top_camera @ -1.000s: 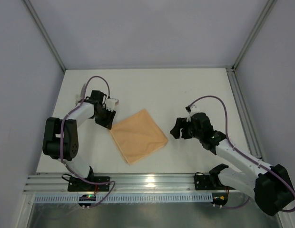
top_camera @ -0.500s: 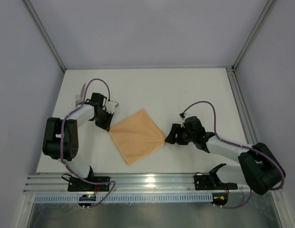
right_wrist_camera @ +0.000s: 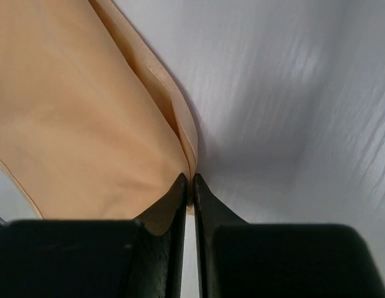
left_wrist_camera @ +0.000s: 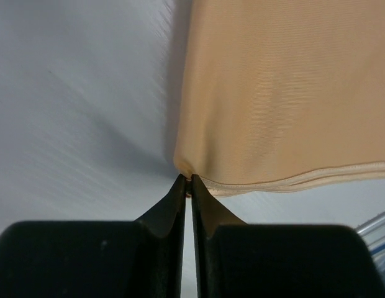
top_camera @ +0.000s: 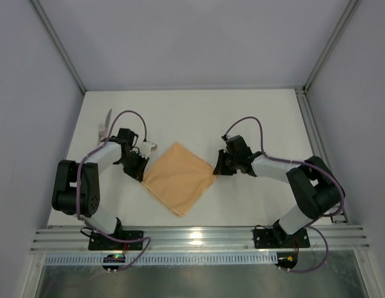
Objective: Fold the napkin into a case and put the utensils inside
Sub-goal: Rotate the lower triangle-folded napkin at the center of the board.
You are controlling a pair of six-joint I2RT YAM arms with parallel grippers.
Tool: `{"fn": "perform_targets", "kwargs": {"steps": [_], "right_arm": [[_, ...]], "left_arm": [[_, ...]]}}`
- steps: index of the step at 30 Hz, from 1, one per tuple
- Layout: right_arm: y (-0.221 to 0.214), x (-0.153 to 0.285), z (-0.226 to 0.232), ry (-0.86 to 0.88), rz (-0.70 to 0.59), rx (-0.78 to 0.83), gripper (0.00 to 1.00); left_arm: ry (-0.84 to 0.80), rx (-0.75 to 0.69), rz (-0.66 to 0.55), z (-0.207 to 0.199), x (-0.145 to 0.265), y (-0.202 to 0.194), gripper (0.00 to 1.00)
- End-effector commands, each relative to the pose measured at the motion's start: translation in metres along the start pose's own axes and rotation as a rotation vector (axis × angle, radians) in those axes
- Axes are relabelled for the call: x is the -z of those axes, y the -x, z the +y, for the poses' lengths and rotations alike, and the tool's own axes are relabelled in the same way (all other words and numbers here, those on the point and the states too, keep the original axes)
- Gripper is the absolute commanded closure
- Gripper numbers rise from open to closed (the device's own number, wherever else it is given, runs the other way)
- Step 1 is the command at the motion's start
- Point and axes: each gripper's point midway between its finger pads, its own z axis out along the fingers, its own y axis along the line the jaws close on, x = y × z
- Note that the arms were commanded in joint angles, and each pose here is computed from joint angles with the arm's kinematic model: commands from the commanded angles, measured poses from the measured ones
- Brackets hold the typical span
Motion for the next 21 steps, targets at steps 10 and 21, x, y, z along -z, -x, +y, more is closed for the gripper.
{"fn": "perform_targets", "kwargs": {"steps": [10,21], "right_arm": [[0.073,-0.050,-0.001,-0.044,0.146,0.353,0.88],[0.138,-0.072,0.037,0.040,0.119,0.431,0.58]], "left_arm": [[-0.208,-0.174,0.019,-0.055,0.038,-0.037,0.58],[-0.128,-0.546,-0.058,-0.064,0.078,-0.061,0.54]]}}
